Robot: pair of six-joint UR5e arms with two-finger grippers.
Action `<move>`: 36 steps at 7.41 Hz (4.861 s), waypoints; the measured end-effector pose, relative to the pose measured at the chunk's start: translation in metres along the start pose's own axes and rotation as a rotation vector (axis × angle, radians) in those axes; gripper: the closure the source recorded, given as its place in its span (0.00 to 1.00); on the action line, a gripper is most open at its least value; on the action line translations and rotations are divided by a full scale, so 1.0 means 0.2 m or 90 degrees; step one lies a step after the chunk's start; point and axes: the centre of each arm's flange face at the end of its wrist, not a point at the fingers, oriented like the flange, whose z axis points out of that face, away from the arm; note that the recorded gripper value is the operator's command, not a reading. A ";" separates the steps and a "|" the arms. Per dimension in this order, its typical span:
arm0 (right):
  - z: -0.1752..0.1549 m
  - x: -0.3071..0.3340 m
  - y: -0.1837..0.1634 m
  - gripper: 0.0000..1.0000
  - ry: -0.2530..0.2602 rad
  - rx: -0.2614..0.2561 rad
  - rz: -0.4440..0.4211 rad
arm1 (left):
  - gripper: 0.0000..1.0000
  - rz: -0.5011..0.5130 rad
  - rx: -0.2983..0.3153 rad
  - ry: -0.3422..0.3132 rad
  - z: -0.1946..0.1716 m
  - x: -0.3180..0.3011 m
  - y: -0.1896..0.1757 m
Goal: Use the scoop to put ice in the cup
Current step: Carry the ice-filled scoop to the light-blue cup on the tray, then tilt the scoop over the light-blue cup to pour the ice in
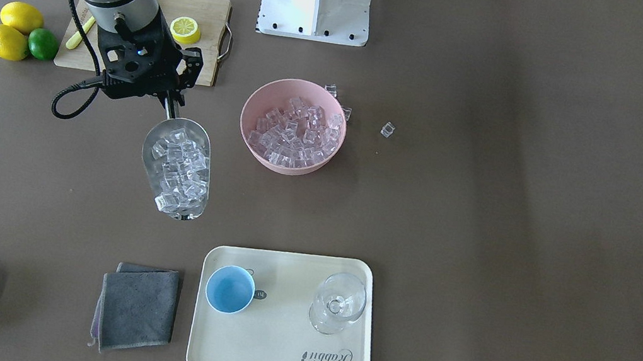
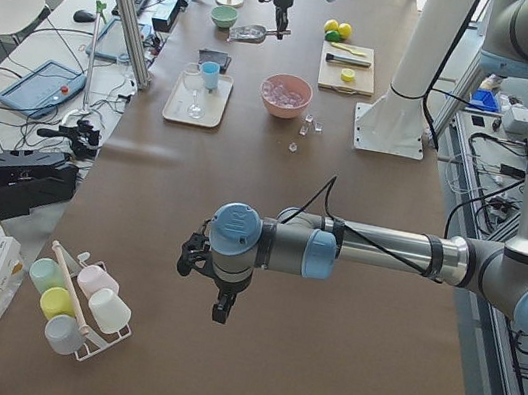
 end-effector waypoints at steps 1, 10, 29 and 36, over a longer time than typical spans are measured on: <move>0.02 -0.05 -0.08 1.00 0.003 -0.011 0.000 | 0.01 0.000 0.001 0.000 0.00 0.00 0.00; 0.21 -0.08 -0.52 1.00 -0.022 -0.121 0.058 | 0.01 -0.006 0.012 0.030 -0.02 0.01 0.02; 0.08 -0.14 -0.66 1.00 -0.104 -0.252 0.161 | 0.01 -0.002 0.019 0.032 -0.05 0.03 0.01; -0.03 -0.10 -0.74 1.00 -0.191 -0.275 0.190 | 0.01 0.000 0.020 0.032 -0.06 0.04 0.01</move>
